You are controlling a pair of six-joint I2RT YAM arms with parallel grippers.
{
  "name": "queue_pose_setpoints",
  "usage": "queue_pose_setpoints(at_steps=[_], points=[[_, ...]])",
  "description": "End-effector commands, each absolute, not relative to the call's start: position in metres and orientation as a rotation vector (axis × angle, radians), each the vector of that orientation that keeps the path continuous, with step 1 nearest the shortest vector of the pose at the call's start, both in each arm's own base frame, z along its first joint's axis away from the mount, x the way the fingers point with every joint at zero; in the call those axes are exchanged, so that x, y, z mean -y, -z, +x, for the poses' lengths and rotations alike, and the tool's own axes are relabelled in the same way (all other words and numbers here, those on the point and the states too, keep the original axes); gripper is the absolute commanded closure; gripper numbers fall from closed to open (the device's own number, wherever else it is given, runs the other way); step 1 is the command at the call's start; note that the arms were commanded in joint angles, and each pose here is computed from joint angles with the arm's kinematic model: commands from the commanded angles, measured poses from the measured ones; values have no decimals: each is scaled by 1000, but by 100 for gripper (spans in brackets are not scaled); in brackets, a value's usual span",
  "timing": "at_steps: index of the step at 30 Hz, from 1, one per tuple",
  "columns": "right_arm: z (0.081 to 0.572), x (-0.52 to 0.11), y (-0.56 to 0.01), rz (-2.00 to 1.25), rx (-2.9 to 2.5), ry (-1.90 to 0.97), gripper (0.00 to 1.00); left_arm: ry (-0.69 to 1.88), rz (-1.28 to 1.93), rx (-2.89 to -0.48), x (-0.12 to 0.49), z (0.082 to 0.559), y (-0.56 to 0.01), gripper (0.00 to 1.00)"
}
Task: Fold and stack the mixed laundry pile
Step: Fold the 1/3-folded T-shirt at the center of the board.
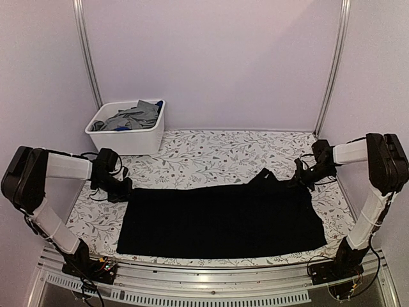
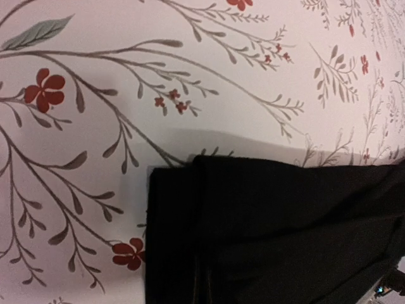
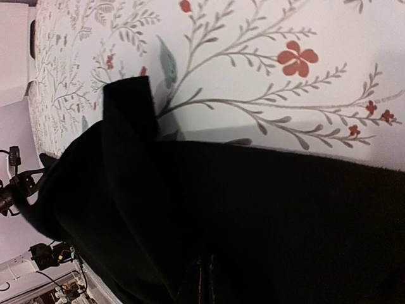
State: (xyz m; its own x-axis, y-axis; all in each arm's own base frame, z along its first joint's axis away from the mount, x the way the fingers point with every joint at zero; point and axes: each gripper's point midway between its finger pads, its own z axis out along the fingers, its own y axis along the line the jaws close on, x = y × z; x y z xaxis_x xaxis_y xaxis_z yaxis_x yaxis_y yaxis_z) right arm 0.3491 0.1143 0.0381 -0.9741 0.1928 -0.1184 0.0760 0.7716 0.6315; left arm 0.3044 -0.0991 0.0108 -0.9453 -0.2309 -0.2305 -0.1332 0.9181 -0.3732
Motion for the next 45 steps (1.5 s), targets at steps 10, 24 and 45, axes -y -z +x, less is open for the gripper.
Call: queue_pose_setpoints(at_steps=[10,24,45], points=[[416,-104,-6,284,-2827,-885,100,427,-296,-2861,100,352,19,100],[377,-106,-70,162,-2740,-899,100,387,-158,-2776,92,350,-29,100],[371,-95,-107,117,-2673,-832,43,544,173,-2411,137,368,-136,41]])
